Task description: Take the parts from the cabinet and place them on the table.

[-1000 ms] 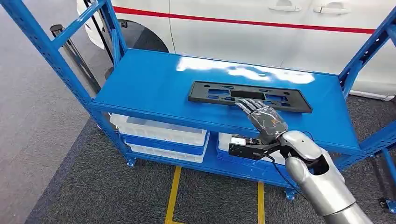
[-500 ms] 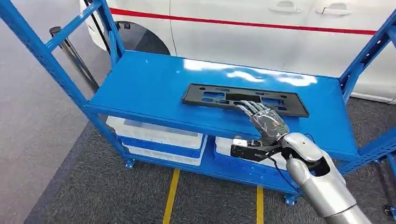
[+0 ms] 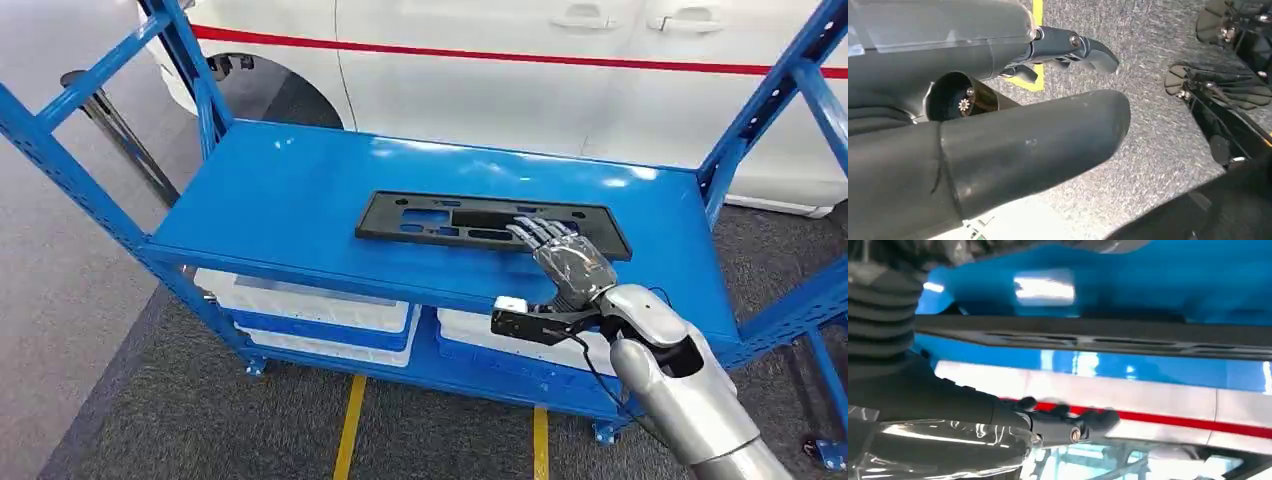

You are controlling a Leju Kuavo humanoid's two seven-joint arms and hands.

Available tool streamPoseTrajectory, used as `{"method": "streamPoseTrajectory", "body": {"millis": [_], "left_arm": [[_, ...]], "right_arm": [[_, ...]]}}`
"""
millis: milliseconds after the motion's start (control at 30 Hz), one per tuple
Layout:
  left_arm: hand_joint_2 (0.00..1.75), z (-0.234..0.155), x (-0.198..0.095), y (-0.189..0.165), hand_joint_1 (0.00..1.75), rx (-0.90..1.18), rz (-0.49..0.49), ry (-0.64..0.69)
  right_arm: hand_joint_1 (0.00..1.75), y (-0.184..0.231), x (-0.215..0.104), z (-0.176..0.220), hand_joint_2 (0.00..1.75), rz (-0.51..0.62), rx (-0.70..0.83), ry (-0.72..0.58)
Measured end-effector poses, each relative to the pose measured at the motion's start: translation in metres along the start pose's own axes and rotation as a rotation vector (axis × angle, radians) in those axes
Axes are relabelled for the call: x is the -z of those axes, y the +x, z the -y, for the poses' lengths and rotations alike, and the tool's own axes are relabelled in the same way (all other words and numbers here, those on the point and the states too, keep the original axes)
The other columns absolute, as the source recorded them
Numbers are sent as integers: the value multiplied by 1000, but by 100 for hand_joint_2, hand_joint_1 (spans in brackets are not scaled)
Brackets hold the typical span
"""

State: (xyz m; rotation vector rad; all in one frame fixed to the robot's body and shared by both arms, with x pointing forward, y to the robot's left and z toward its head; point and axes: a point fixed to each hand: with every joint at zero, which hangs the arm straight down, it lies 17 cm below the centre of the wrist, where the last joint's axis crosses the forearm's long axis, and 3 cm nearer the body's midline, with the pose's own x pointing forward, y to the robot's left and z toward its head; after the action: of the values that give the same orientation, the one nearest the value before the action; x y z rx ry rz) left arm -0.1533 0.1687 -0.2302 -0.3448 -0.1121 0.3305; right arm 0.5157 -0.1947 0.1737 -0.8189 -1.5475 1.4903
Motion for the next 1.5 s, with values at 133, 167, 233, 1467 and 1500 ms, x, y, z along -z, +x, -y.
{"method": "streamPoseTrajectory", "body": {"millis": [133, 167, 233, 1467, 1500], "left_arm": [[0, 1, 0, 0, 0, -6, 0, 1], [0, 1, 0, 0, 0, -7, 1, 1], [0, 1, 1, 1, 0, -9, 3, 2], [0, 10, 8, 10, 0, 18, -16, -20], [0, 12, 8, 10, 0, 21, -18, -22]], "right_arm": [[0, -1, 0, -1, 175, -1, -1, 2], [0, 0, 1, 2, 175, 2, -2, -2], [0, 0, 2, 2, 175, 4, -1, 1], [0, -5, 31, -62, 175, -179, -159, 8], [0, -10, 31, -60, 175, -200, -167, 2]]}}
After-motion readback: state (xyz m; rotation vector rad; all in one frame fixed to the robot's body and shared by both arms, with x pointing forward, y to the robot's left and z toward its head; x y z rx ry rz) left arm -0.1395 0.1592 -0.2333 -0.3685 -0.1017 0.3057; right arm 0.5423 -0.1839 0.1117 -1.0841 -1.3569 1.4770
